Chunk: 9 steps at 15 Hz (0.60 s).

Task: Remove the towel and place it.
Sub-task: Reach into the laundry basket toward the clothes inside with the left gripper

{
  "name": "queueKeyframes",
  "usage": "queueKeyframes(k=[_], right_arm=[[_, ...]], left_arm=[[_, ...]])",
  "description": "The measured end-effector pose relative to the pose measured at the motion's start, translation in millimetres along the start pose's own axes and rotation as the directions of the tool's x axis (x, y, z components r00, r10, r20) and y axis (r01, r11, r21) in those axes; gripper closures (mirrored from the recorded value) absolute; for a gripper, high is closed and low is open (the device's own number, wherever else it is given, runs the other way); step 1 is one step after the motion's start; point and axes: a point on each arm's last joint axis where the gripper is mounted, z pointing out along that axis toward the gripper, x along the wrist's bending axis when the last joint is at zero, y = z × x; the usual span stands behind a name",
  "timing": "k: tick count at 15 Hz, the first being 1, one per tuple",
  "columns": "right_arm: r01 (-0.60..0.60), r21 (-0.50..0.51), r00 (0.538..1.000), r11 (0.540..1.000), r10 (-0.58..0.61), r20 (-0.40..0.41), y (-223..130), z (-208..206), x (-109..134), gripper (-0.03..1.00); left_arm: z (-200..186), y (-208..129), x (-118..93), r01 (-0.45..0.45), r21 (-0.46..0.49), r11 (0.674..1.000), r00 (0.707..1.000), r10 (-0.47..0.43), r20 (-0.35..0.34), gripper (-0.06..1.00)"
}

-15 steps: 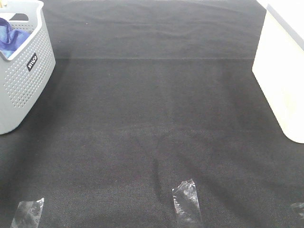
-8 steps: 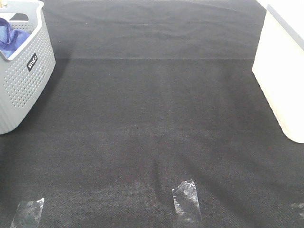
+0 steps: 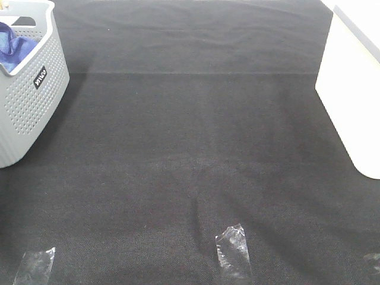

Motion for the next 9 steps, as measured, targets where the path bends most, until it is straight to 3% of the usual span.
queueKeyframes(k=[6,7,9], right_arm=[[0.000,0.000,1.000,1.000,0.000,0.000,0.0,0.0,0.0,0.37],[0.000,0.000,1.000,1.000,0.000,0.000,0.0,0.0,0.0,0.37],[0.000,0.000,1.000,1.000,0.000,0.000,0.0,0.0,0.0,0.37]], left_arm=[[41.2,5.7,-3.9,-0.032,0.024,0.999,0.999,0.031,0.036,-0.05],[42.2,5.3,-4.6,-0.035,0.030,0.999,0.999,0.034,0.043,-0.03],[42.8,-1.1,-4.7,-0.026,0.051,0.998,0.997,0.023,0.070,0.11]])
